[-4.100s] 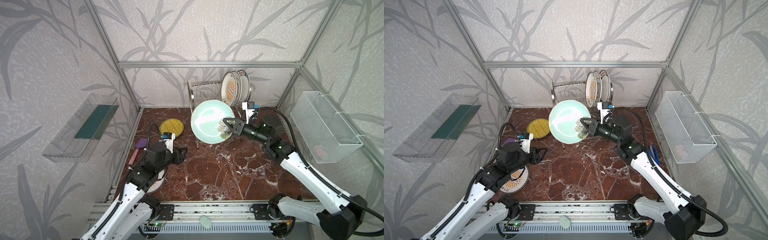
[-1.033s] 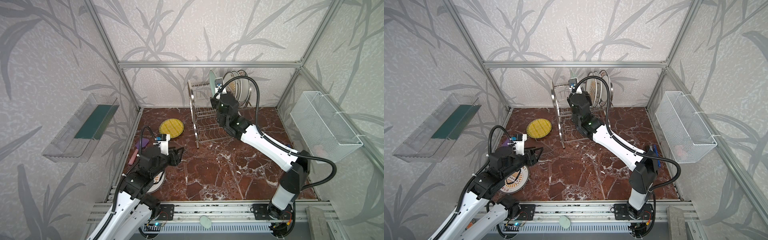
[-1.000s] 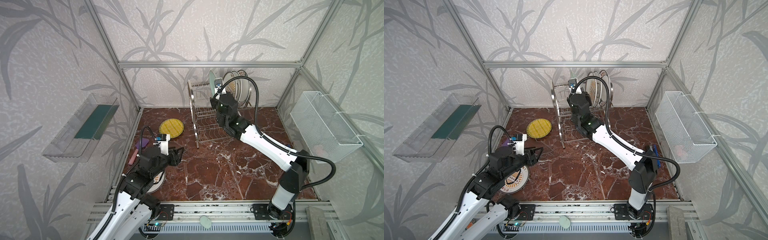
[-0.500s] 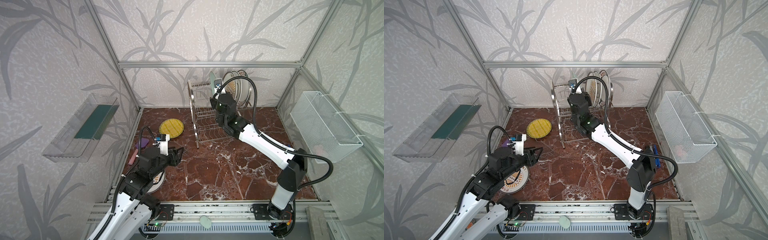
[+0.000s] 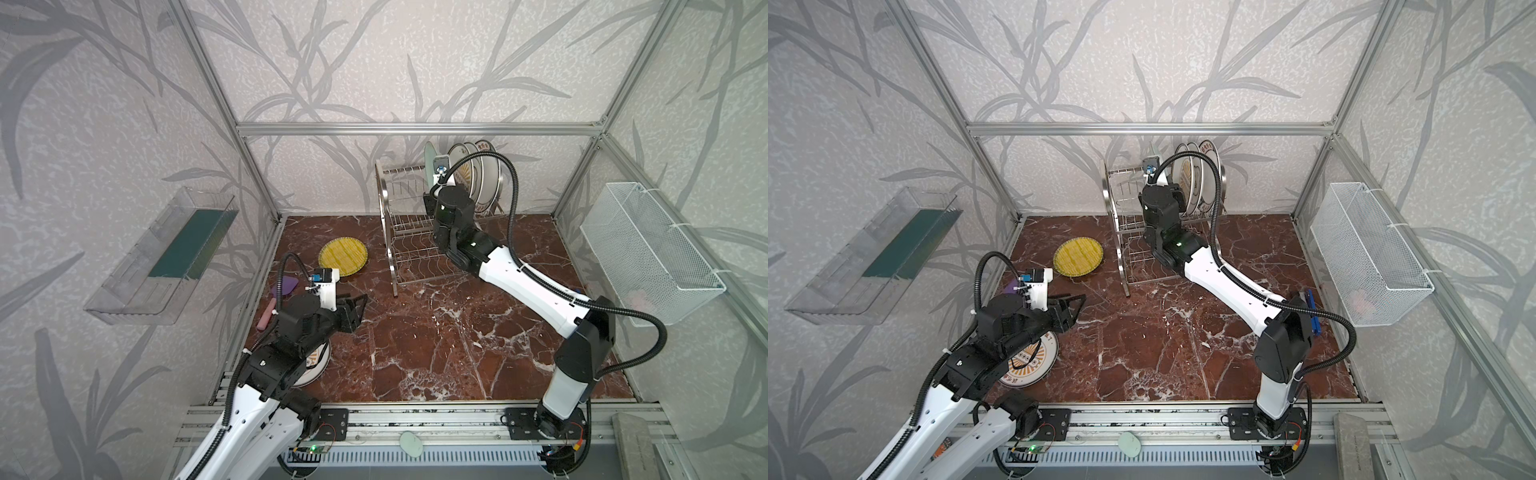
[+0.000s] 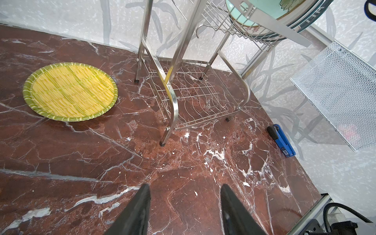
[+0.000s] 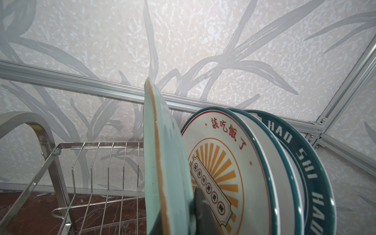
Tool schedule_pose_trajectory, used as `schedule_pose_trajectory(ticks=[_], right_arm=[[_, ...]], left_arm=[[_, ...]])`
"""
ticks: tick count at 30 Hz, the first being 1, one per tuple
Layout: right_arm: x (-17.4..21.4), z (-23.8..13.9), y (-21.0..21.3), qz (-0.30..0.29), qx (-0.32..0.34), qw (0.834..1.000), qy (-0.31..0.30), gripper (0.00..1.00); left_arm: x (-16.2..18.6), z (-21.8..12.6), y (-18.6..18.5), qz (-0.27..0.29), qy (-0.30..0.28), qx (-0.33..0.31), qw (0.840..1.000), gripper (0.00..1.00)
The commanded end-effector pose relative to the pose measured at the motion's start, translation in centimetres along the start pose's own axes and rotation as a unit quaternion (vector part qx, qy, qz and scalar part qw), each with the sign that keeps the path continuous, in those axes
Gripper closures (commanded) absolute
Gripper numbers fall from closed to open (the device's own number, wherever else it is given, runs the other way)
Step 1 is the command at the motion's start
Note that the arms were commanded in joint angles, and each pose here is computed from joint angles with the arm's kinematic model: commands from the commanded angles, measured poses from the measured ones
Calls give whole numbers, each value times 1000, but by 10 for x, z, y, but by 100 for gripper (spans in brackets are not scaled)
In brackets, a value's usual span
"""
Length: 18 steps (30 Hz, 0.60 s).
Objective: Load the plates into the dish rack
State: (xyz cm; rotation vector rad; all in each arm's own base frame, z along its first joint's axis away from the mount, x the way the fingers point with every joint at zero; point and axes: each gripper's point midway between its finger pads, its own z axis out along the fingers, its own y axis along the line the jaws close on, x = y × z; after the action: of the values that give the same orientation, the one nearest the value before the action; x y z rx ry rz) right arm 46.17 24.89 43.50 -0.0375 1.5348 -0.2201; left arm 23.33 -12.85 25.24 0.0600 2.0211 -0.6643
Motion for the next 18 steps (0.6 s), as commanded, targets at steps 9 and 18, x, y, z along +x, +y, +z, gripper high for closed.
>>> schedule_pose_trajectory(ticks=[9,18], right_arm=[[-26,0,-21,75,22,996,-31,100],[-15,5,-16,75,14,997,-16,100]], left_arm=[[3,0,1,0,2,-2,1000,46],[3,0,1,0,1,-2,1000,46]])
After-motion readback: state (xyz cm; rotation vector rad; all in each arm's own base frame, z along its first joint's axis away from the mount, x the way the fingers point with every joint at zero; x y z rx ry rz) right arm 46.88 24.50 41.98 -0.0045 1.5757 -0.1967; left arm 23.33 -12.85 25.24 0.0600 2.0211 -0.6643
